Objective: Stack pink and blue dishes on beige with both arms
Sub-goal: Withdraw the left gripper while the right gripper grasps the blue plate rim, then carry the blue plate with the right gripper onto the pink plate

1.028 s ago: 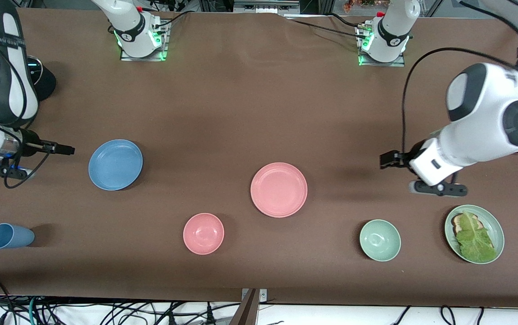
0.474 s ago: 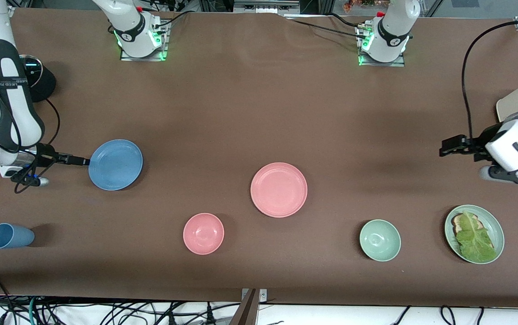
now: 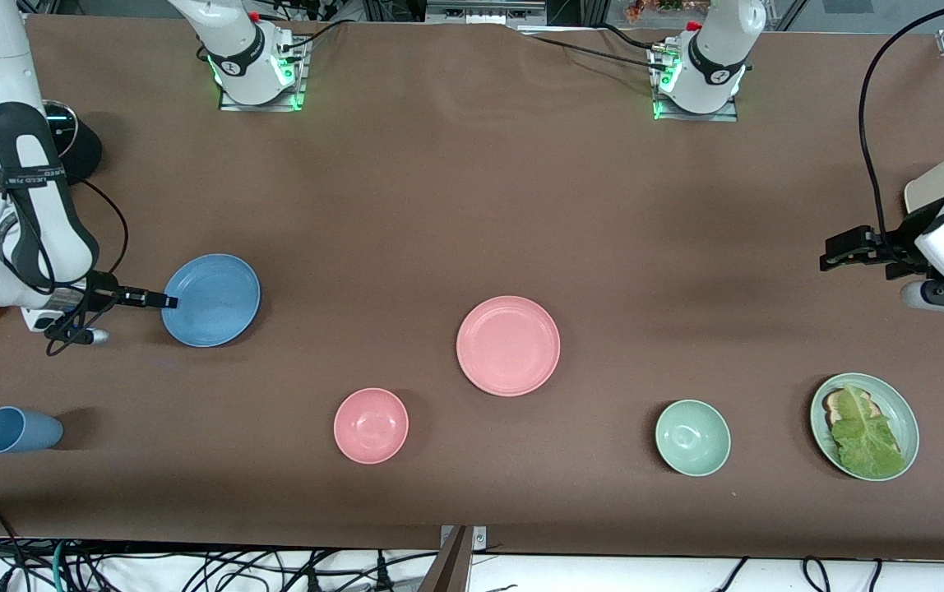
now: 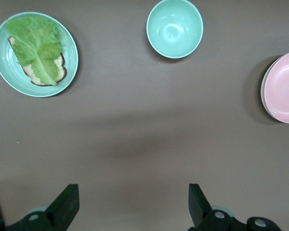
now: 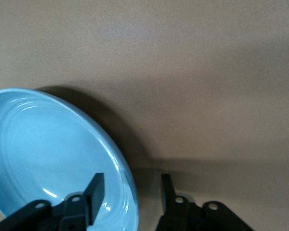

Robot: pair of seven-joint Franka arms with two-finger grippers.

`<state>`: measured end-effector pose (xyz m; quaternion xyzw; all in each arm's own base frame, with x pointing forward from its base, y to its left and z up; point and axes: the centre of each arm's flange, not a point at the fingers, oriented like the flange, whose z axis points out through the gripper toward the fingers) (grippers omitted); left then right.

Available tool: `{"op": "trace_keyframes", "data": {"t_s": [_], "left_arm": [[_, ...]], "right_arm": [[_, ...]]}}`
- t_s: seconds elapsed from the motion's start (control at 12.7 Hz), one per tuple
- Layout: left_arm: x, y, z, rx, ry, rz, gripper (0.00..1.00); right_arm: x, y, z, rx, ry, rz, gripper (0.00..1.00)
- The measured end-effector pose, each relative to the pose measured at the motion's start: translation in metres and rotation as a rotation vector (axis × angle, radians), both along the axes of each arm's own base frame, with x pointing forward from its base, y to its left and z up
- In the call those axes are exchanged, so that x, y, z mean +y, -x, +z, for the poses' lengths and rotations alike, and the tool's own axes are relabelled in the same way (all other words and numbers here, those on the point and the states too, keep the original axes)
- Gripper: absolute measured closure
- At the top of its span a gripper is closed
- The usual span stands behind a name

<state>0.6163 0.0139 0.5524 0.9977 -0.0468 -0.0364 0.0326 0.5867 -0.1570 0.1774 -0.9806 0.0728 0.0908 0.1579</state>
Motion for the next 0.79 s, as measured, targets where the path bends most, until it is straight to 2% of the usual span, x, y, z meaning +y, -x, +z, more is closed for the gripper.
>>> {"op": "trace_keyframes", "data": {"t_s": [0.08, 0.24, 0.4, 0.63, 0.79], "left_arm": [[0.0, 0.003, 0.01, -0.017, -0.001, 0.0, 0.0], [-0.001, 0.014, 0.035, -0.043, -0.003, -0.001, 0.0], [-0.003, 0.034, 0.052, 0.002, -0.002, -0.008, 0.0], [-0.01, 0.047, 0.056, 0.056, -0.001, -0.023, 0.0], [-0.014, 0.048, 0.054, 0.07, -0.001, -0.03, 0.0]], "right_arm": [[0.0, 0.0, -0.003, 0.0, 0.001, 0.001, 0.48], [0.0, 0.0, -0.004, -0.002, 0.0, 0.006, 0.73], [0.002, 0.0, -0.003, -0.001, -0.015, 0.02, 0.93], [0.004, -0.004, -0.001, -0.009, -0.019, 0.033, 0.93], [0.013, -0.011, 0.009, 0.014, -0.056, 0.061, 0.94]]}}
